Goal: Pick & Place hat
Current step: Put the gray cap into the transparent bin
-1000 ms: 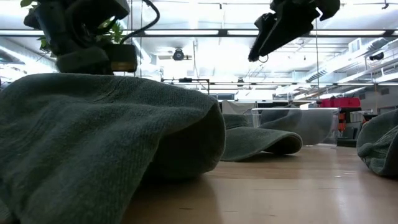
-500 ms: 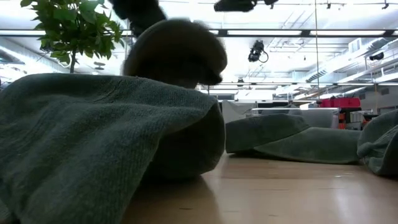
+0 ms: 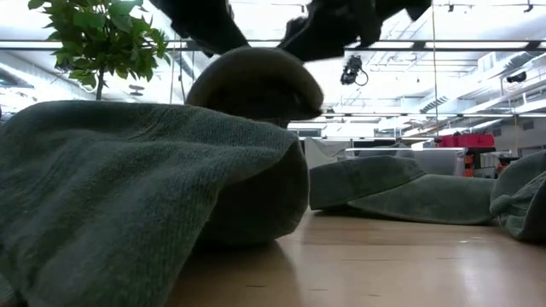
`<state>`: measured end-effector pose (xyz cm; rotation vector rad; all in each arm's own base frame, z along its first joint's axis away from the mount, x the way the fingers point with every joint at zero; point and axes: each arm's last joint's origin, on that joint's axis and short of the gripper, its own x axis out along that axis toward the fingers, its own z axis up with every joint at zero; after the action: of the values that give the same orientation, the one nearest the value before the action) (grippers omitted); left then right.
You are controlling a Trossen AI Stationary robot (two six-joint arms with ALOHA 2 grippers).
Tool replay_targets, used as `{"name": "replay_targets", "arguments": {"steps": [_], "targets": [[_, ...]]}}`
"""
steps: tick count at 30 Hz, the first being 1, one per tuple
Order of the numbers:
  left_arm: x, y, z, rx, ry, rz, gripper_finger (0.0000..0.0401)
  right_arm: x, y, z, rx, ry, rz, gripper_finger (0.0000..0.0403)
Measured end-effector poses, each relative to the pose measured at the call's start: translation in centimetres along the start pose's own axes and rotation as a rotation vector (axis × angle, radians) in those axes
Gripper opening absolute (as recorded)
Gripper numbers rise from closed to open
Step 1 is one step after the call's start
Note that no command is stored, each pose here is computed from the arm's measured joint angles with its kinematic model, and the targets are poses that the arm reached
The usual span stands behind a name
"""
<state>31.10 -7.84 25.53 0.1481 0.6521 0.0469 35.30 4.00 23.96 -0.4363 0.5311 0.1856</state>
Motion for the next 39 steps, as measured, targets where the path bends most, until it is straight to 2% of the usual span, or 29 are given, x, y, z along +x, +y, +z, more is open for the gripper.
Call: {"name": "replay_targets", "arguments": {"steps": [5,7,10,13,18,19,27,32,35,39], "targets": [[0.4,0.0,-0.3,0.056,0.022,0.01,0.0006,1.3,-0.8,-1.5,0.022,0.054,0.005,0.0235],[0.5,0.0,-0.3,0.058,0.021,0.02,0.0007,1.6,-0.9,-1.9,0.022,0.072,0.042,0.0232],[0.7,0.5,-0.3,0.051,0.023,0.058,0.0012,1.7,-0.7,-2.2,-0.007,0.072,0.096,0.0207],[1.1,1.1,-0.3,0.042,0.029,0.081,0.0014,1.7,-0.6,-2.3,-0.036,0.081,0.107,0.0155],[1.3,1.9,-0.4,0.013,0.036,0.106,0.0013,1.7,-0.7,-2.6,-0.046,0.116,0.083,0.0028],[1.3,2.1,-0.4,0.003,0.037,0.111,0.0014,1.6,-0.7,-2.6,-0.047,0.129,0.066,0.0015],[1.3,2.2,-0.4,0.001,0.037,0.129,0.0074,0.5,-0.3,-2.8,-0.145,0.239,0.044,0.0005],[1.1,2.6,-0.3,0.003,0.035,0.257,0.0117,-2.0,-0.5,-1.5,-0.202,0.353,-0.058,0.0003],[0.9,2.9,-0.2,0.005,0.032,0.351,0.013,-4.5,-0.7,-0.2,-0.329,0.391,-0.072,0.0003],[0.5,3.1,-0.1,0.003,0.025,0.385,0.0134,-8.5,-1.1,0.6,-0.615,0.527,-0.096,0.0002]]}}
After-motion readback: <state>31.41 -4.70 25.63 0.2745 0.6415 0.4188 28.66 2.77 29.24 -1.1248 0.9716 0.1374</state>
